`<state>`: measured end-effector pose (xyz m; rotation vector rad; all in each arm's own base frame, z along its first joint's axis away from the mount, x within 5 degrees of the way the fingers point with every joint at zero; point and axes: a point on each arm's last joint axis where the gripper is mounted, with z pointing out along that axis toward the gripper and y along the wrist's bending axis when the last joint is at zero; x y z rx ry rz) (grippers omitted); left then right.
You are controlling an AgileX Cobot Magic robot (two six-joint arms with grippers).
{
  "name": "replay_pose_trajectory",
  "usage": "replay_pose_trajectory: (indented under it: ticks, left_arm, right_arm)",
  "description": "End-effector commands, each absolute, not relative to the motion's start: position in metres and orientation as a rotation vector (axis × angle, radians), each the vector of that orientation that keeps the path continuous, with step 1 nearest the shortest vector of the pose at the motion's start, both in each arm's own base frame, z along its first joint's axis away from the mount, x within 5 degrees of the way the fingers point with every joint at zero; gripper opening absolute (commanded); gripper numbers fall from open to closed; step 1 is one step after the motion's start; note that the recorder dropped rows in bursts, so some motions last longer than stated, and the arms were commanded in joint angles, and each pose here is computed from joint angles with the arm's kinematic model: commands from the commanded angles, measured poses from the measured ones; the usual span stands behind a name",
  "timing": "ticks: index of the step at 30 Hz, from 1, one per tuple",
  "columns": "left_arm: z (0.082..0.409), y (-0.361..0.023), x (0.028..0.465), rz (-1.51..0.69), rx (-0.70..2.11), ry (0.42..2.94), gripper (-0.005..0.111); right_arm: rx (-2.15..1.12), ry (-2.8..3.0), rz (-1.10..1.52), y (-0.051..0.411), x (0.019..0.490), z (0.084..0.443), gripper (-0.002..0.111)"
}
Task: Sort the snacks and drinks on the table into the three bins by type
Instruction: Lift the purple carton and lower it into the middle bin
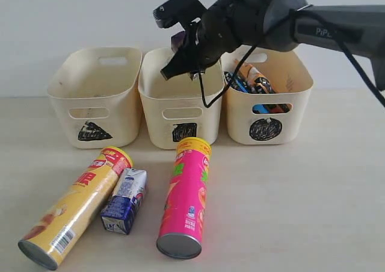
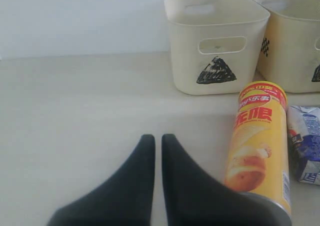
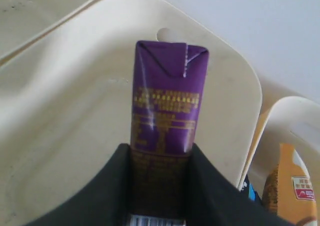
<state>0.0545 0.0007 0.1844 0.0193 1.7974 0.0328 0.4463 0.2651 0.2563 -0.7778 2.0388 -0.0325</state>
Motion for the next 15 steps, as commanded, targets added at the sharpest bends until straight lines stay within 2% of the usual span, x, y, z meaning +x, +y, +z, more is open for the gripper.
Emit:
replay_pose_trajectory:
  ticks: [1,6,8,15]
  left_arm:
    - [0.1865,0.0007,0.0545,0.029,0.011,1.779,0.004]
    - [0.1865,0.0007,0.0545,0.029,0.011,1.779,0.004]
    - [0.1865,0.0007,0.0545,0.029,0.011,1.779,0.004]
    - [0.1865,0.0007,0.0545,0.029,0.011,1.779,0.004]
  right_arm:
    - [-0.746,2.009,-0.006,0.2640,0.4520,0.2585,0.017]
    - [-0.748,2.012,-0.007,0.2644,0.4525,0.2562,0.057]
    - [-0.748,2.012,-0.007,0.2644,0.4525,0.2562,0.068]
    - [-0.750,2.040,-0.022,0.2627,0.4517,0.2542,0.070]
